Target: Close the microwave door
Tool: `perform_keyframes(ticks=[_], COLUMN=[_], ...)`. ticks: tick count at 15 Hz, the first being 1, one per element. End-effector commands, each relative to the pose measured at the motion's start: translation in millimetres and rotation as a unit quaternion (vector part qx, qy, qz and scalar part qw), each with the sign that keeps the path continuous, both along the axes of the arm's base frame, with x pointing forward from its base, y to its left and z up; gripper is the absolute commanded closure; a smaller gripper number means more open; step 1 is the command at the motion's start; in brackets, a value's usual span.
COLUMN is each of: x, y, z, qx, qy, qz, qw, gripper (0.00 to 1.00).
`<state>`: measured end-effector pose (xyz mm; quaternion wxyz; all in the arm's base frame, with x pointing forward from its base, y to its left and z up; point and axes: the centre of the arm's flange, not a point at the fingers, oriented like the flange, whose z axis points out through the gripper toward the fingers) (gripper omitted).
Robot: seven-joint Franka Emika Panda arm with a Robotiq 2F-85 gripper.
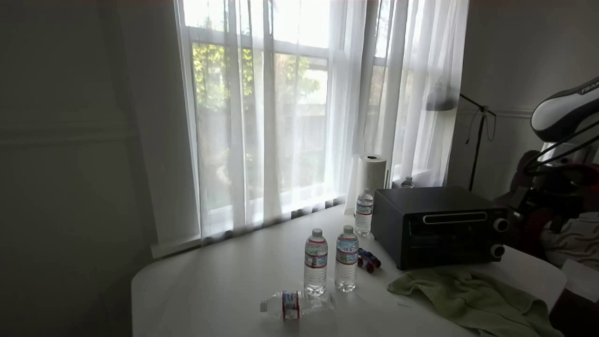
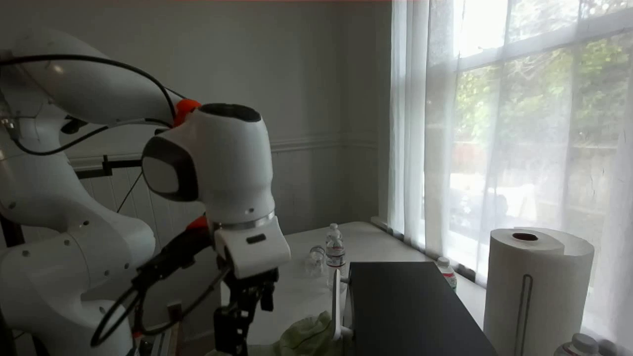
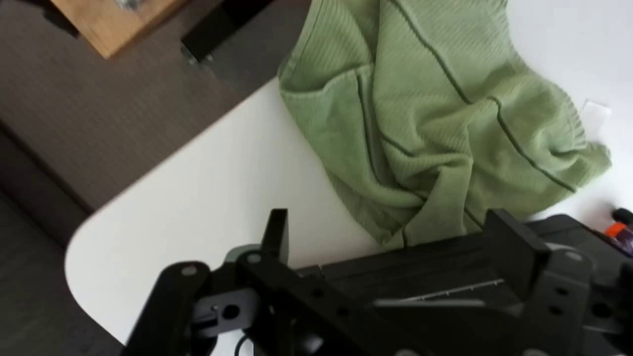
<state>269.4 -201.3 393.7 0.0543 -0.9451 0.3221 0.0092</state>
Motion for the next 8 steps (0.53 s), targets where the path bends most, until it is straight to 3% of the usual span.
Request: perform_keyframes(ticks=[1,2,4,8], x=[-22,-2,-4,-7], y=[76,35,58,61], z=[37,15,30,34], qx=[-0.042,-0.014,-0.035,-0.044], qy=[0.073,0.048,0.063,0.064], qz=[-0.04,-0.023,-0.036,-0.043], qw=[0.9957,0.9985,0.9967,0.996], gripper=[0.0,0.0,0.0,0.0])
